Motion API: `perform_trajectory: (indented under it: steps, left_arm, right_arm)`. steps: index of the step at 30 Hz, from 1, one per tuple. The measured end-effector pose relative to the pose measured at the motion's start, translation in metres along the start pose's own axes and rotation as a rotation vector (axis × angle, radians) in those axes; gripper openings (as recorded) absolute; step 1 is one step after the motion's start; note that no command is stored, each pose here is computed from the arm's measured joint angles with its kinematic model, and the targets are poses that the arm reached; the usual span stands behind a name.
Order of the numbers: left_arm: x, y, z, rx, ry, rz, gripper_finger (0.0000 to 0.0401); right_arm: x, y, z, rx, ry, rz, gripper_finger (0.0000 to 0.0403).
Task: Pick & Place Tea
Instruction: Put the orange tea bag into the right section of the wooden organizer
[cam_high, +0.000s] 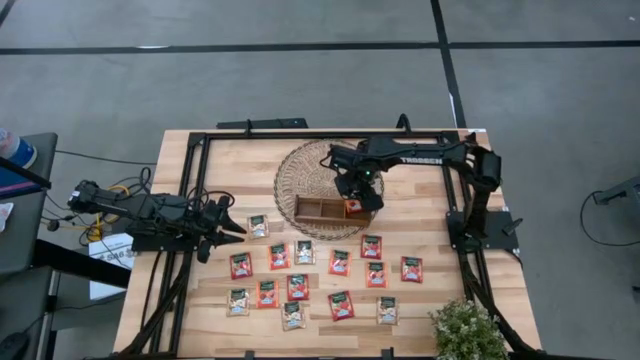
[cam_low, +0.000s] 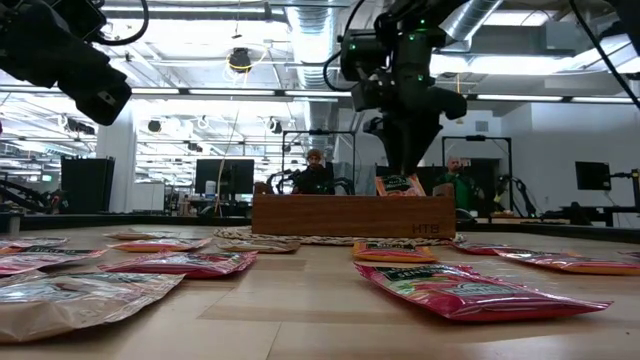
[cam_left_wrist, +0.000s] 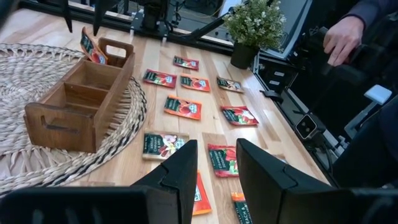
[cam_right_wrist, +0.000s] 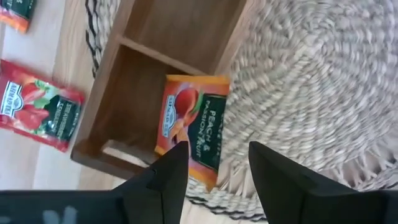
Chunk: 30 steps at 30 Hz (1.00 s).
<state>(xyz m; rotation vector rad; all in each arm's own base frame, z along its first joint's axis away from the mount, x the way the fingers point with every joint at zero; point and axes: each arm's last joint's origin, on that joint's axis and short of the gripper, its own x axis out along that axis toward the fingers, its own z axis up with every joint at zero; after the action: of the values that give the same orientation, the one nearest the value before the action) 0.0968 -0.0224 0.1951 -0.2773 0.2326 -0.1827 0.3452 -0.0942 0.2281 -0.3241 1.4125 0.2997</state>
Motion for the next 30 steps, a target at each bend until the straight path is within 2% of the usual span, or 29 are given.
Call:
perform_trajectory:
  steps: [8, 15, 30]
  left_arm:
    - [0.000, 0.000, 0.000, 0.000, 0.000, 0.001, 0.0103]
    - [0.000, 0.000, 0.000, 0.000, 0.000, 0.000, 0.0103]
    - [0.000, 0.000, 0.000, -0.003, 0.000, 0.000, 0.0103]
  right_arm:
    - [0.000, 0.003, -0.003, 0.071, 0.028, 0.030, 0.0126]
    - [0.000, 0.008, 0.000, 0.084, 0.032, 0.040, 0.0096]
    - [0.002, 0.011, 0.003, 0.126, 0.042, 0.040, 0.0091]
